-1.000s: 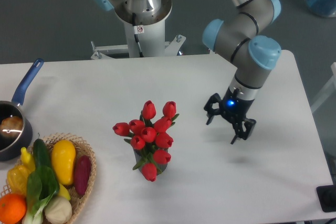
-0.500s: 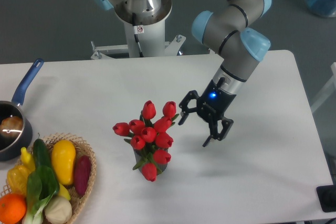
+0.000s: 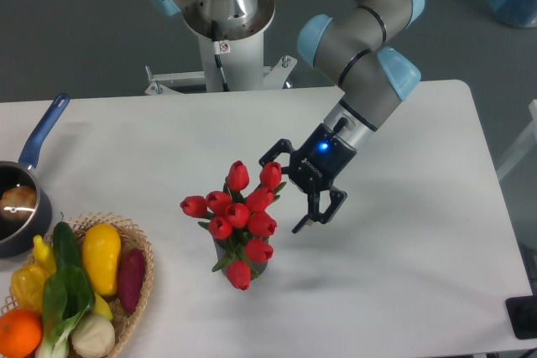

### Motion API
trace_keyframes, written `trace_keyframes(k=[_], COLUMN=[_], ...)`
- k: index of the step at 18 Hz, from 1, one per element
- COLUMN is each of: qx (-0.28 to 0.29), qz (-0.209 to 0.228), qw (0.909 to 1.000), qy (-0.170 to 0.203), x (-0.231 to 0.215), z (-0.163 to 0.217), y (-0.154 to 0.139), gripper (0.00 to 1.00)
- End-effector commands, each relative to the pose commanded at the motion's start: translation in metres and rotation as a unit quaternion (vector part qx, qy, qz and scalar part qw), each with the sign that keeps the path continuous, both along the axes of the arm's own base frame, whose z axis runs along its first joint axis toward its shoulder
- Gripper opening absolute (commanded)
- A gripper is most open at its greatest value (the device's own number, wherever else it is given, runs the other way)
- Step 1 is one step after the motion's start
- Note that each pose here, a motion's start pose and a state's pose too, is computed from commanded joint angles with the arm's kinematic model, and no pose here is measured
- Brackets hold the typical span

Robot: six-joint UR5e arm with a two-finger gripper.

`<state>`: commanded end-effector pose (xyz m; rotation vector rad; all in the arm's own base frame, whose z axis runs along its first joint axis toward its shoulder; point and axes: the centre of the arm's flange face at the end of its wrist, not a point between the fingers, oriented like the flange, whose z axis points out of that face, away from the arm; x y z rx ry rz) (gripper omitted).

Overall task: Pick up the flowers from the vase
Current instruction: 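Lower the gripper around the tulip stems and close on them, then lift the gripped tulips up out of the grey vase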

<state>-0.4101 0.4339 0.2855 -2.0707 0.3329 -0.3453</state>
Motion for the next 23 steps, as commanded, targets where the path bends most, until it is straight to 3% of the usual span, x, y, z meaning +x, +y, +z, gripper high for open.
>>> trace_keyframes(k=[5, 12, 19, 21, 23], qx=[0.014, 0.023, 0.035, 0.044, 0.048], qz=[0.005, -0.015, -0.017, -0.015, -0.013], qw=[0.9993, 0.9988, 0.9983, 0.9979, 0.9975], qy=[-0.034, -0.041, -0.042, -0.046, -0.051], x=[0.009, 0.027, 0.027, 0.025, 0.025], z=[0.012, 0.012, 0.012, 0.014, 0.016], y=[0.014, 0.030, 0.032, 0.031, 0.030], gripper=[1.00, 1.00, 0.28, 0.19, 0.18])
